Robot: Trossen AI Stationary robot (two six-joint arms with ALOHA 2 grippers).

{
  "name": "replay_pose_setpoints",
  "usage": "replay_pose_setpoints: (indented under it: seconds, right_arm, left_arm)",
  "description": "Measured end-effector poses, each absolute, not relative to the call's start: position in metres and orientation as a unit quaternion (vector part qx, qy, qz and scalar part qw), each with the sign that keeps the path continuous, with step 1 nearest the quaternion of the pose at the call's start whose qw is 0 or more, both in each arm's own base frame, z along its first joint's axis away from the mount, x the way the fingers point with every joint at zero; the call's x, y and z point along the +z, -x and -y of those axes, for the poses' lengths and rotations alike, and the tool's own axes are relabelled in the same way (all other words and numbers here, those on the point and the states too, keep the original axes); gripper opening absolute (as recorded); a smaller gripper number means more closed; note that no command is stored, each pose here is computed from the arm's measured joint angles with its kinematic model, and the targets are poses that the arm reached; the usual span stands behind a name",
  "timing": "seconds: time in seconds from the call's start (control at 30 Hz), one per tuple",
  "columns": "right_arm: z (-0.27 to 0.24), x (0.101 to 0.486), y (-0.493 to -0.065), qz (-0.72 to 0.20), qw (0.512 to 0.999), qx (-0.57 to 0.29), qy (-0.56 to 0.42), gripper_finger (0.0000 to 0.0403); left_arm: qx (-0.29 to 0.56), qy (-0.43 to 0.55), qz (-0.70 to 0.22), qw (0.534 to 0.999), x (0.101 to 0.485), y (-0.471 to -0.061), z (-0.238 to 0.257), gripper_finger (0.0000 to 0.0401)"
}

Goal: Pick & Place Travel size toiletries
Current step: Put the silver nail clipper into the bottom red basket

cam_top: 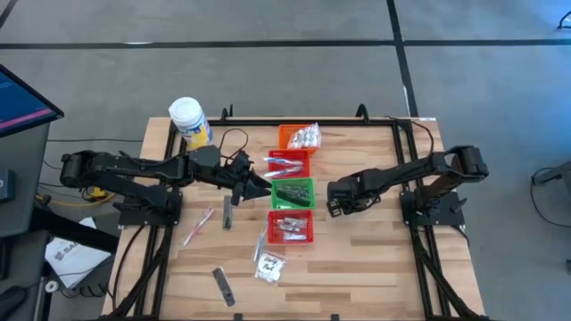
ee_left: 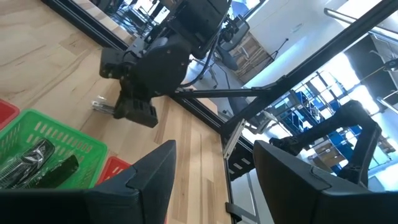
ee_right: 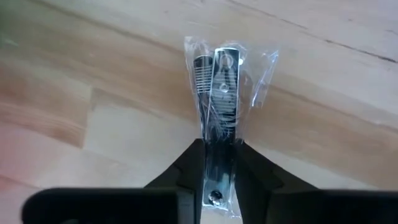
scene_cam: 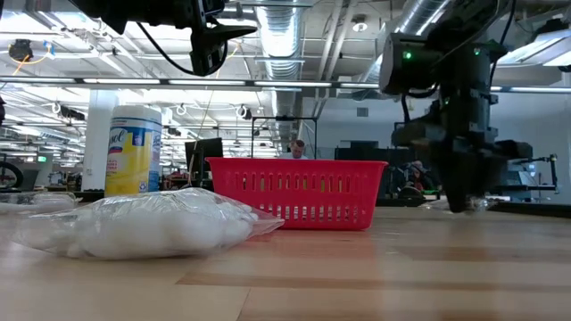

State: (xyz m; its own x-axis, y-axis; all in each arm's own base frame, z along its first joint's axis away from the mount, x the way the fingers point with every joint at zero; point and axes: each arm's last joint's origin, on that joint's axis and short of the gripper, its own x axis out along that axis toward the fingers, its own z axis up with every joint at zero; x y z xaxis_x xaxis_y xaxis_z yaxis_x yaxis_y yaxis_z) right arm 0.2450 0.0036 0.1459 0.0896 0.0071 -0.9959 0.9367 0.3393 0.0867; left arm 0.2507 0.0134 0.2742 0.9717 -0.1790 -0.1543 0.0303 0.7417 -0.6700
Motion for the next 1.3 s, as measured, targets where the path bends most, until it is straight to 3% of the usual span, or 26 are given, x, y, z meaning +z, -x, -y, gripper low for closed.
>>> replay_pose_setpoints:
  seconds: [0.1, 0.33, 0.63, 0.87, 1.3]
  right_arm:
    - [-0.003, 0.153, -0.243, -0.545, 0.611, -0.379, -0.433, 0.0045]
    - [-0.007, 0.180, -0.246, -0.517, 0.650, -0.341, -0.440, 0.0054]
    - [-0.009, 0.249, -0.286, -0.462, 0.754, -0.248, -0.395, 0.0046]
    - [-0.010, 0.292, -0.325, -0.457, 0.800, -0.208, -0.328, 0.0054]
    - [-0.035, 0.281, -0.415, -0.567, 0.799, -0.111, -0.164, 0.0055]
  left_arm:
    - [-0.056, 0.355, -0.105, 0.927, 0.274, -0.251, -0.014, 0.0209]
    - [-0.055, 0.355, -0.104, 0.927, 0.274, -0.251, -0.014, 0.0209]
    - [-0.038, 0.360, -0.112, 0.925, 0.273, -0.248, -0.024, 0.0209]
    - [0.020, 0.361, -0.139, 0.922, 0.272, -0.230, -0.046, 0.0209]
    - [0.042, 0.343, -0.115, 0.931, 0.290, -0.199, -0.052, 0.0209]
